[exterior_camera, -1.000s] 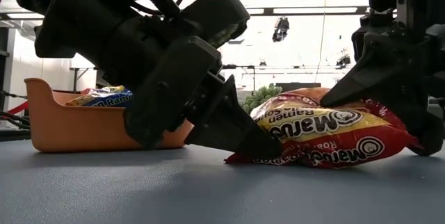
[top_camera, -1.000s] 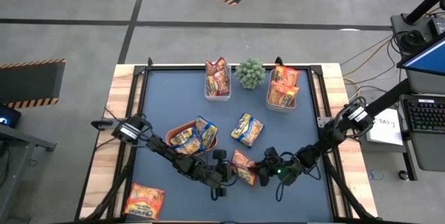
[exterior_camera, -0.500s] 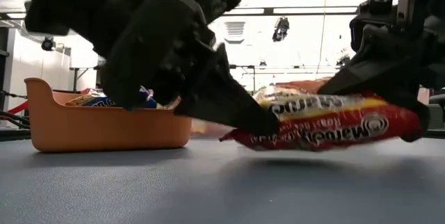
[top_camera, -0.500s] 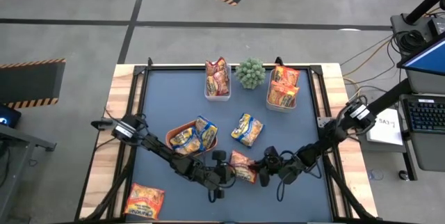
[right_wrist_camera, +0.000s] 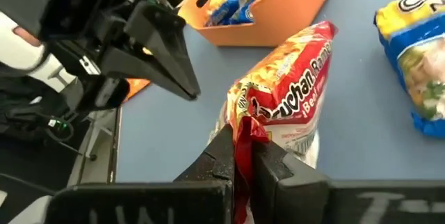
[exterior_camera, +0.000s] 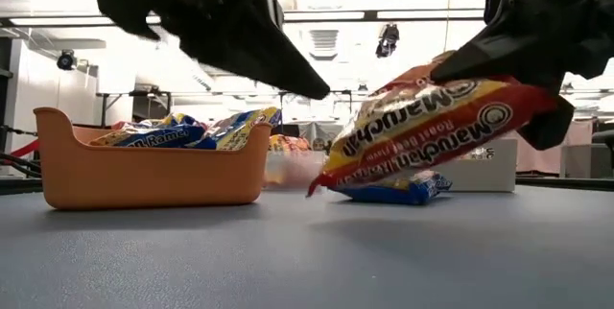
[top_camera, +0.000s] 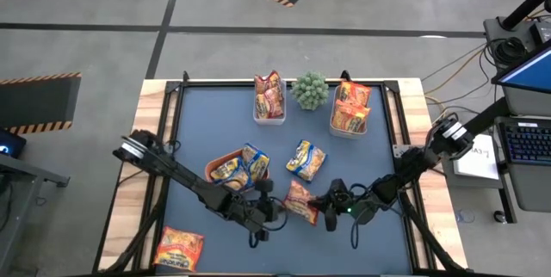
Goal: Sort Maruchan noodles
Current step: Put the red noodle pack into the transparent bin
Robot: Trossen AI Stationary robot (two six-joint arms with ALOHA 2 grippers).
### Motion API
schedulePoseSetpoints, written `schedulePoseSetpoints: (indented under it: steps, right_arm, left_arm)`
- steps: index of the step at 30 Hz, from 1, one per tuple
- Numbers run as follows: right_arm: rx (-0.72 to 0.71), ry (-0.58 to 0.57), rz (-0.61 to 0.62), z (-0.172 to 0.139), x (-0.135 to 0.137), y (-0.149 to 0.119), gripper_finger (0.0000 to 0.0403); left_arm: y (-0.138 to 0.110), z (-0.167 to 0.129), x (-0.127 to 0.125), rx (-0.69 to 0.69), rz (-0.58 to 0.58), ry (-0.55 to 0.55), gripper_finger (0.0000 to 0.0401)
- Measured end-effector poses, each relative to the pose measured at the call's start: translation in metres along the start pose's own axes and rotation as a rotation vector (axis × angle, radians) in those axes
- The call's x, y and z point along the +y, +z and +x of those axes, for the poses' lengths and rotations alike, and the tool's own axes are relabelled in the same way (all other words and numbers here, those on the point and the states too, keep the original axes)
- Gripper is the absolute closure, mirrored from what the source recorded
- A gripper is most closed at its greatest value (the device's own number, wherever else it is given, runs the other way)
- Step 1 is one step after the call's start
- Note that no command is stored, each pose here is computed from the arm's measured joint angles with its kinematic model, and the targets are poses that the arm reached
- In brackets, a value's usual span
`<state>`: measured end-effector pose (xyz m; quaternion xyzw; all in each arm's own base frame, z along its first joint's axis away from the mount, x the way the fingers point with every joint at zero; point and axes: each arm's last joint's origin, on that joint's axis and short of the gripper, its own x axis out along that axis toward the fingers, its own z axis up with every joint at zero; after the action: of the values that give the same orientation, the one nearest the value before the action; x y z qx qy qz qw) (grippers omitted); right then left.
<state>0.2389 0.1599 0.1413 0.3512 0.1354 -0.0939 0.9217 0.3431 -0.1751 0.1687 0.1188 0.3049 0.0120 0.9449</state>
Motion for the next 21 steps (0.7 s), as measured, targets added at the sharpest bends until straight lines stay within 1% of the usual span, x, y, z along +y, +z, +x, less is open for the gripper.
schedulePoseSetpoints:
  steps: [4, 9, 13, 18, 21]
  right_arm:
    - [-0.019, -0.006, -0.024, -0.001, 0.001, 0.002, 0.0394]
    - [-0.055, 0.005, -0.083, -0.002, 0.004, 0.005, 0.0394]
    - [-0.085, 0.035, -0.153, -0.004, 0.009, 0.011, 0.0394]
    - [-0.121, 0.065, -0.238, -0.006, 0.015, 0.016, 0.0394]
    - [-0.150, 0.086, -0.288, -0.007, 0.018, 0.019, 0.0394]
  left_arm:
    - [0.007, -0.014, 0.007, 0.007, 0.005, 0.001, 0.0401]
    - [0.017, -0.034, 0.015, 0.004, 0.000, -0.003, 0.0401]
    - [0.026, -0.055, 0.019, -0.031, 0.001, -0.019, 0.0401]
    - [0.033, -0.084, 0.020, -0.099, 0.034, -0.052, 0.0401]
    - [0.035, -0.098, 0.019, -0.132, 0.057, -0.044, 0.0401]
